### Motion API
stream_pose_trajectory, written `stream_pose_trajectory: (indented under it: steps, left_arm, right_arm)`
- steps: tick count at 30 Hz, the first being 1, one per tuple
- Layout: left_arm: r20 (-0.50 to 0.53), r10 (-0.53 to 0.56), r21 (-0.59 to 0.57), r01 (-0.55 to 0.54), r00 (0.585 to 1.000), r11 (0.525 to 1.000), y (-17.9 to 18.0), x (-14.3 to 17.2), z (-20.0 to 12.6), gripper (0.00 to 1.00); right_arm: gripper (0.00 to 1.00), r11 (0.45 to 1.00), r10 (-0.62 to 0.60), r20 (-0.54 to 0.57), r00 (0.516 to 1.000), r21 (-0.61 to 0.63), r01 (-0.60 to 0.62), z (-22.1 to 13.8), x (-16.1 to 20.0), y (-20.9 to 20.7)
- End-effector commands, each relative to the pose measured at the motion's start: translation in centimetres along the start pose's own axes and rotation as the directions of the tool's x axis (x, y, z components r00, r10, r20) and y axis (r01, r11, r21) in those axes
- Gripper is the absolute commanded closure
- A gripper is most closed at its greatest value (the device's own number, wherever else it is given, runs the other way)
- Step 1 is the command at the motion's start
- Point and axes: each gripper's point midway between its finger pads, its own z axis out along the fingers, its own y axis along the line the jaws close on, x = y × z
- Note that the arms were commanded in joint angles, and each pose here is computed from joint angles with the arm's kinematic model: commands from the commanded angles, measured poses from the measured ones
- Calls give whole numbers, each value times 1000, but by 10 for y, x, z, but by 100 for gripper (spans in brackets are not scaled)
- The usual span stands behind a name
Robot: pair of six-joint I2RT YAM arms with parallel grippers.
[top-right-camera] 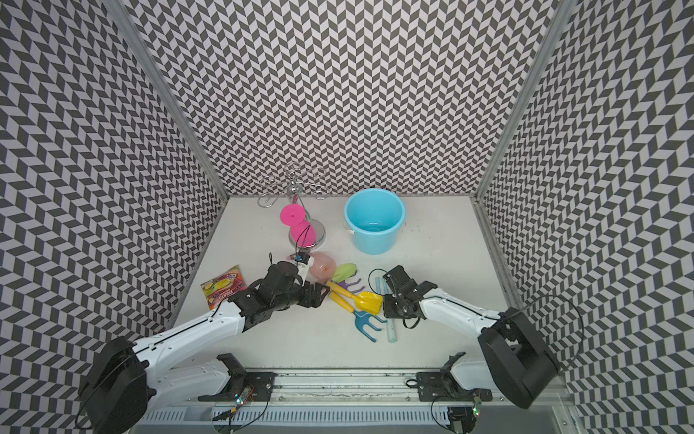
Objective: Organize the gardening tools
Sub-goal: Pick up the gardening tool from the center of the board.
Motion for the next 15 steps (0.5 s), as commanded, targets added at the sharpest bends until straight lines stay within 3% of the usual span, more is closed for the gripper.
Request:
stream_pose_trajectory:
  steps: [1,15]
  left_arm:
    - [28,27,5,-27,999,1000,-8,-12,0,16]
    - [17,82,13,-82,996,997,-18,-11,3,16]
  right_arm:
    - [68,999,-2,10,1000,49,1,4,-2,-7]
    - [81,990,34,44,998,136,-39,15,-11,-20]
